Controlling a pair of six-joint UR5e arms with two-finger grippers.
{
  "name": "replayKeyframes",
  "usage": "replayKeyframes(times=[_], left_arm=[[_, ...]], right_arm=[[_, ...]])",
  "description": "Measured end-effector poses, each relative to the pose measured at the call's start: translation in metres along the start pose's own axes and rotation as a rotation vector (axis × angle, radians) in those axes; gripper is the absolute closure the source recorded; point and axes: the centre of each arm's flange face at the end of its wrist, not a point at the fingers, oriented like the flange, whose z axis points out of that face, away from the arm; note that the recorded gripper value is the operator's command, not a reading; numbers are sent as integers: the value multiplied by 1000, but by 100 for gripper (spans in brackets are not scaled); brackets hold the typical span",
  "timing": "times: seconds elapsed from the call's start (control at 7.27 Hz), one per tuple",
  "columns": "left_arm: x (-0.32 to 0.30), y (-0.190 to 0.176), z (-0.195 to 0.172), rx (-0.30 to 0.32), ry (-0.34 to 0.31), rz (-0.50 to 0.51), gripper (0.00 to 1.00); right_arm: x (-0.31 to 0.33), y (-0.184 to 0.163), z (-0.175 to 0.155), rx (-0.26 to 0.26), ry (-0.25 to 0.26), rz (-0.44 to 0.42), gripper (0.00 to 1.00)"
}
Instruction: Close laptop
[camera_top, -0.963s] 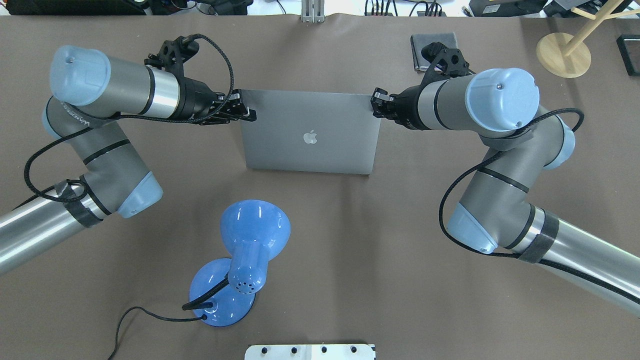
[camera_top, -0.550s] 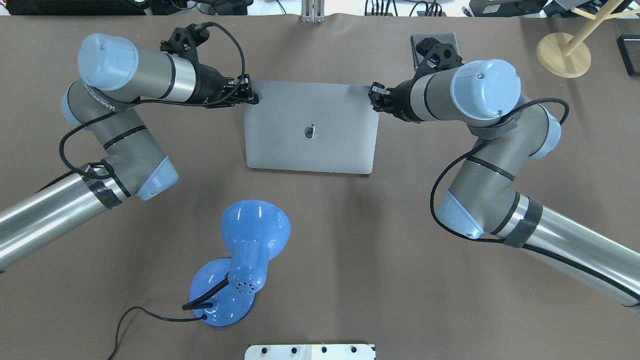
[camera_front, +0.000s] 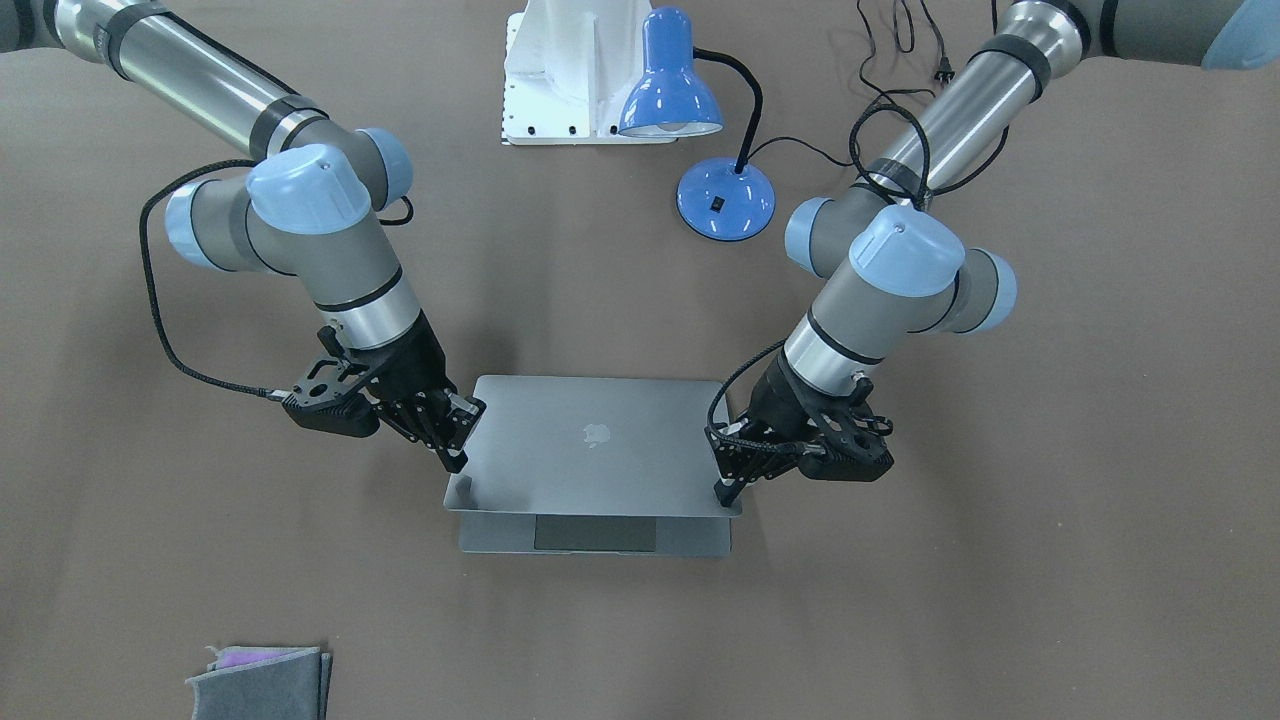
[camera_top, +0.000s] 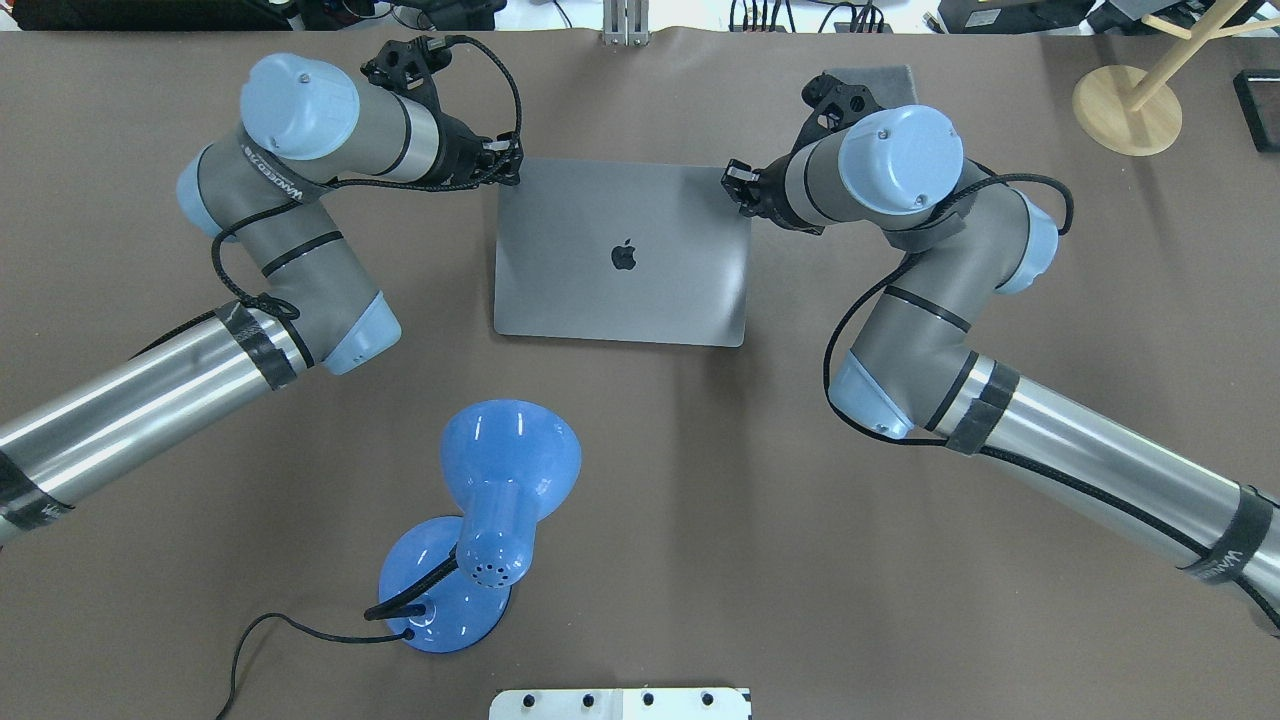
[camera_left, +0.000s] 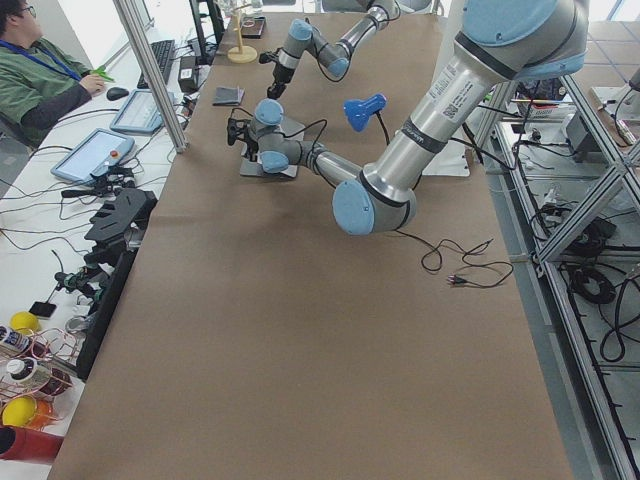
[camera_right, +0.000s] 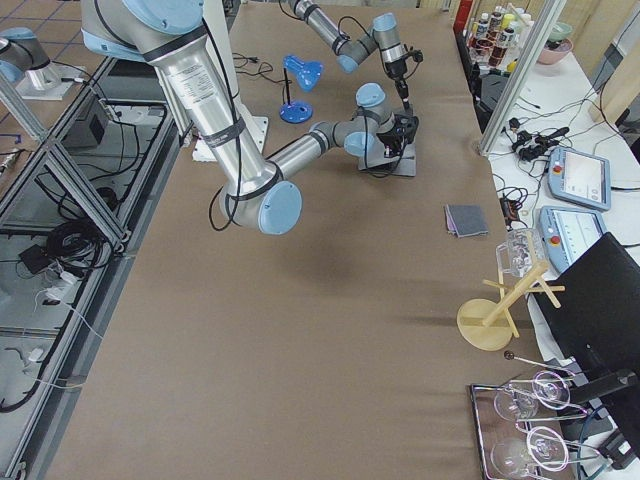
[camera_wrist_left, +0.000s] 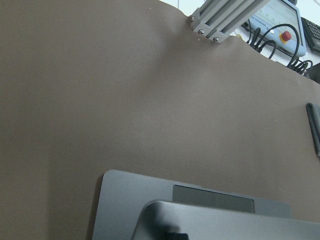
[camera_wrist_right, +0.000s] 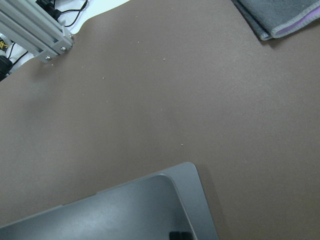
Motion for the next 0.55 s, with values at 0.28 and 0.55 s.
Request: replayKeyframes(times=[0.28,0.55], left_arm=[[-19,3,32,22,-88,34,100],[-15,1,32,25,-91,51,100]], right_arm=[[5,2,34,15,62,0,100],[-1,-1,31,16,56,-8,100]])
